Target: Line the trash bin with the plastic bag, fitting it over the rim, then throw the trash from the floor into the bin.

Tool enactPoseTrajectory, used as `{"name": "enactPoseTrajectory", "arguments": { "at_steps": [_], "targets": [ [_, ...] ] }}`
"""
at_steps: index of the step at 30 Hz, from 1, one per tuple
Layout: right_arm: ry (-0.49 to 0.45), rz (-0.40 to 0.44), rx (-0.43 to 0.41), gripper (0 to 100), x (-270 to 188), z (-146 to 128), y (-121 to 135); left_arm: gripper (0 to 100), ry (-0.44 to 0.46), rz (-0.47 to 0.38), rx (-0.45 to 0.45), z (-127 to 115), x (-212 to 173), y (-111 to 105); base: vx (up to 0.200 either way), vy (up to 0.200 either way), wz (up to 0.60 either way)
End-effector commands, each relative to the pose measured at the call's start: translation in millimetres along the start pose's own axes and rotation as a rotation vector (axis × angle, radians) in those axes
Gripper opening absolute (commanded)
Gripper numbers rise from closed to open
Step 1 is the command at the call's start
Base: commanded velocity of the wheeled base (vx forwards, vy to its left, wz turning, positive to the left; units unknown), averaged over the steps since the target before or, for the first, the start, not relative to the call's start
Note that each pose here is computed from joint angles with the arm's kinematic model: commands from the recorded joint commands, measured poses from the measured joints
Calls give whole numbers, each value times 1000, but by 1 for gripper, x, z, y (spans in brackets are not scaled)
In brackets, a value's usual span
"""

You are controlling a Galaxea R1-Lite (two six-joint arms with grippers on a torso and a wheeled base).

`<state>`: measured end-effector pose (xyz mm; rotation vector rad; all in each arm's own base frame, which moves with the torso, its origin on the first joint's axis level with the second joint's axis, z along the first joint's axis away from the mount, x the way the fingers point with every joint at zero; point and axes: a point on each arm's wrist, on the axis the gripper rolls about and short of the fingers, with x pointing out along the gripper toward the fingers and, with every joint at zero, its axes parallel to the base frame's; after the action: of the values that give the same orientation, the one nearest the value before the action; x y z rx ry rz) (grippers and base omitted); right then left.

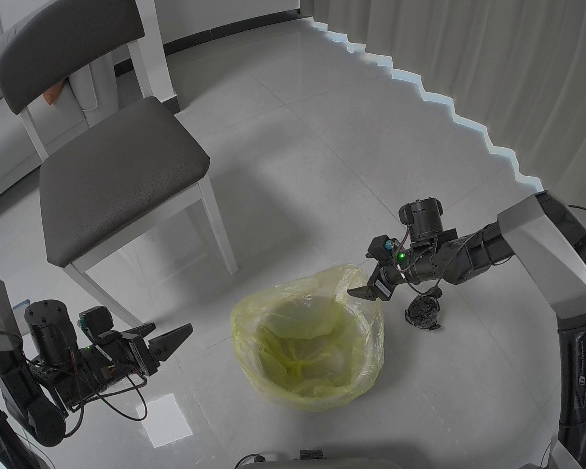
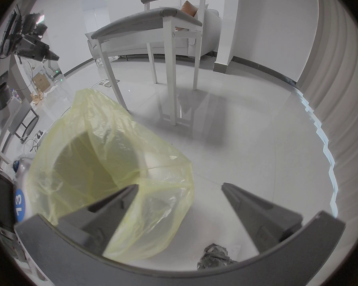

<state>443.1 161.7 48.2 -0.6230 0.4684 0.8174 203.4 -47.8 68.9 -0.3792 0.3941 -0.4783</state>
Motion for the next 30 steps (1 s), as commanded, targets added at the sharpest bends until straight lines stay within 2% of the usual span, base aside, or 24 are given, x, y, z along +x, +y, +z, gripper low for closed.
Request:
{"name": "enactPoseTrajectory", "arguments": {
  "at_steps": [1, 6, 8, 11, 13, 16, 20, 26, 30],
  "targets": [
    [-31, -49, 3, 100, -59, 18, -7, 100, 10, -4, 4, -3, 1, 1, 0, 0, 0],
    [-34, -75, 25, 100, -83, 21, -10, 100, 50, 9, 17, -10, 17, 8, 0, 0, 0],
    [-17, -70, 105, 100, -99, 17, -1, 100, 78, 1, 42, -15, 35, 13, 0, 0, 0],
    [-2, -64, 126, 100, -105, 13, 5, 100, 101, 5, 60, -21, 48, 19, 0, 0, 0],
    [22, -90, 132, 100, -115, 10, 7, 100, 152, 33, 121, -37, 70, 35, 0, 0, 0],
    [42, -102, 143, 100, -122, 7, 10, 100, 142, 59, 171, -42, 91, 44, 0, 0, 0],
    [77, -74, 152, 100, -124, -3, 22, 100, 109, 50, 184, -43, 114, 50, 0, 0, 0],
    [127, -30, 158, 100, -118, -16, 38, 100, 63, 10, 213, -45, 146, 47, 0, 0, 0],
    [120, -27, 151, 100, -117, -16, 41, 100, 56, -8, 222, -47, 158, 40, 0, 0, 0]
  ]
}}
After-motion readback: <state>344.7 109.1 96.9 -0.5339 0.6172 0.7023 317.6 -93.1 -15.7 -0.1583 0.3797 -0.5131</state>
